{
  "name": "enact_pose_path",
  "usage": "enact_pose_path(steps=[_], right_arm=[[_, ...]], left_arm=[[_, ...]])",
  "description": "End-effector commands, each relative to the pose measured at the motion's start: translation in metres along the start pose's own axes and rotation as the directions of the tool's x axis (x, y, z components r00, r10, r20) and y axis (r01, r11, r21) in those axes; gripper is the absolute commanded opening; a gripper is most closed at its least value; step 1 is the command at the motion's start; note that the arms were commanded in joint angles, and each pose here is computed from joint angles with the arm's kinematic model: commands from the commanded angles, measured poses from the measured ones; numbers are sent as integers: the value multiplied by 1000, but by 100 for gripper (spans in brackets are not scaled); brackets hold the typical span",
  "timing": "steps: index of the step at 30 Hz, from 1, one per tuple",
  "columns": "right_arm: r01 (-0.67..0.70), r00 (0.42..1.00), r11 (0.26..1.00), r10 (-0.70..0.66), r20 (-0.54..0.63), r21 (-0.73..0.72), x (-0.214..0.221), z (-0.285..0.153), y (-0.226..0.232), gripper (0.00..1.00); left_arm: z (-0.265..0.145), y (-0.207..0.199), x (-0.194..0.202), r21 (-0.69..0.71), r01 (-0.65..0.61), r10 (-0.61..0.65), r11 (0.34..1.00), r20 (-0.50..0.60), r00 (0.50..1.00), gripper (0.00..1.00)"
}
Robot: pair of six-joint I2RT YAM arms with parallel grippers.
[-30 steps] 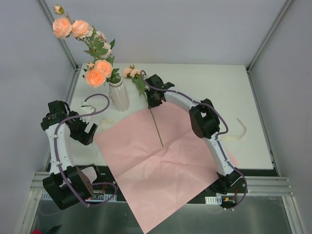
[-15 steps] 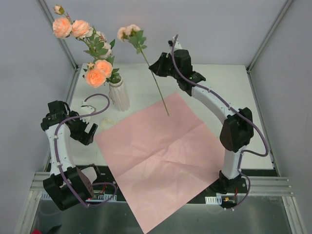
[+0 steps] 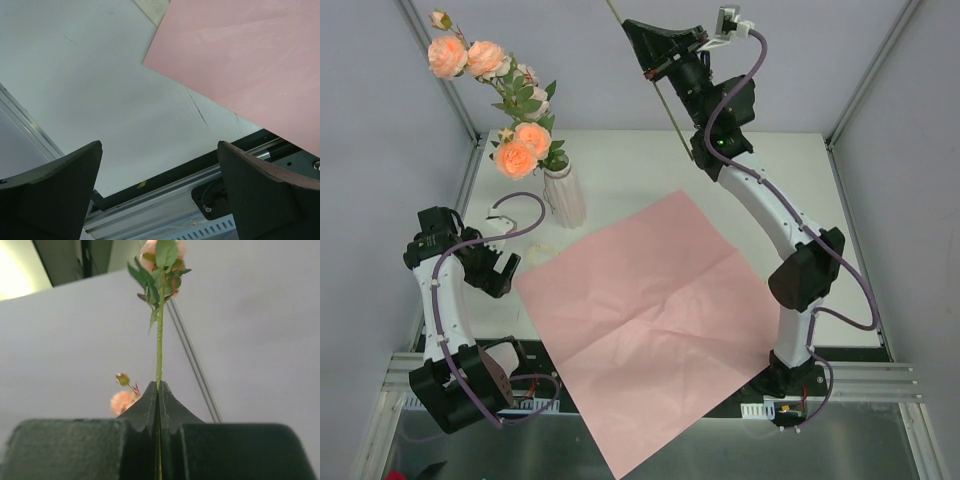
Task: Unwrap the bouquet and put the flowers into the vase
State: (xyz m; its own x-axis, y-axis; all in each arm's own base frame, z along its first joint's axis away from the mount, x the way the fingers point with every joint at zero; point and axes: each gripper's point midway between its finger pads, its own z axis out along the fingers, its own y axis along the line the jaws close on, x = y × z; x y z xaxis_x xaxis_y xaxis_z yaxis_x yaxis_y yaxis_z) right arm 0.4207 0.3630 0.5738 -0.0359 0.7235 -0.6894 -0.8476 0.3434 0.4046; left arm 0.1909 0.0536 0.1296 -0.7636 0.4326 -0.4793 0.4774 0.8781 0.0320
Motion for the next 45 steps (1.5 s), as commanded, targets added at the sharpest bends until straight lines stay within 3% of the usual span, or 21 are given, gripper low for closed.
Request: enact_pose_path(steps=[1, 7, 9, 10, 12, 14, 15, 17, 18, 20, 21, 24, 25, 28, 29, 30, 32, 35, 38, 43, 45], right_arm=[[24, 962, 974, 39, 270, -225, -43, 7, 54, 0], [-5, 972, 967, 65, 227, -254, -8, 17, 58, 0], [-19, 984, 977, 56, 170, -210, 19, 7, 42, 0], [-4, 982, 977, 44, 182, -214, 3, -2, 54, 0], [57, 990, 983, -34, 136, -173, 17, -20, 47, 0], [172, 985, 979, -170, 34, -107, 34, -50, 41, 0], [192, 976, 980, -196, -94, -53, 59, -62, 27, 0], [258, 940, 966, -255, -225, -20, 72, -86, 18, 0], [326, 862, 945, -298, -411, -4, 105, -109, -3, 2], [397, 740, 918, -318, -593, 3, 136, -147, -28, 35], [442, 690, 897, -356, -630, -24, 143, -159, -39, 55], [529, 565, 847, -402, -721, -57, 146, -197, -59, 73], [544, 533, 837, -403, -744, -63, 144, -205, -65, 75], [545, 353, 824, -396, -848, -157, 152, -238, -74, 77], [516, 264, 837, -359, -895, -183, 160, -262, -74, 77], [511, 225, 834, -363, -904, -207, 161, -263, -76, 77], [452, 76, 835, -386, -919, -313, 169, -292, -74, 77], [393, -63, 796, -476, -877, -460, 175, -312, -77, 77], [354, -99, 756, -555, -826, -551, 177, -314, -70, 81], [226, -78, 749, -624, -777, -623, 193, -311, -49, 89], [193, -94, 720, -663, -743, -667, 207, -311, -47, 91]], left_arm=[[-7, 0, -1, -11, -22, 22, 1000, 9, 1000, 99], [-11, 2, -3, -22, -26, 26, 999, 11, 1000, 99], [-10, 1, -1, -19, -24, 24, 1000, 5, 1000, 99], [-10, 1, -2, -18, -24, 24, 1000, 7, 1000, 99], [-10, 1, -1, -19, -26, 26, 999, 7, 1000, 99], [-11, 1, -2, -21, -29, 29, 999, 11, 1000, 99], [-11, 1, -2, -20, -32, 33, 999, 13, 999, 99], [-11, 1, -4, -19, -33, 33, 999, 22, 999, 99], [-12, 1, -5, -19, -33, 34, 999, 24, 999, 99], [-11, 0, -6, -17, -34, 34, 999, 29, 999, 99], [-11, -1, -5, -14, -31, 31, 999, 26, 999, 99], [-11, -2, -5, -11, -29, 29, 1000, 29, 999, 99], [-10, -2, -4, -11, -28, 28, 1000, 25, 999, 99], [-9, -3, -1, -12, -30, 30, 999, 19, 999, 99], [-9, -3, -1, -11, -29, 29, 1000, 16, 999, 99], [-9, -2, -1, -11, -27, 27, 1000, 16, 999, 99], [-10, -1, -3, -12, -17, 18, 1000, 19, 1000, 99], [-10, -1, -4, -11, -15, 15, 1000, 23, 1000, 99], [-11, 0, -4, -16, -16, 16, 1000, 19, 1000, 99], [-11, 0, -4, -18, -13, 13, 1000, 18, 1000, 99], [-11, 0, -4, -18, -11, 12, 1000, 18, 1000, 99]])
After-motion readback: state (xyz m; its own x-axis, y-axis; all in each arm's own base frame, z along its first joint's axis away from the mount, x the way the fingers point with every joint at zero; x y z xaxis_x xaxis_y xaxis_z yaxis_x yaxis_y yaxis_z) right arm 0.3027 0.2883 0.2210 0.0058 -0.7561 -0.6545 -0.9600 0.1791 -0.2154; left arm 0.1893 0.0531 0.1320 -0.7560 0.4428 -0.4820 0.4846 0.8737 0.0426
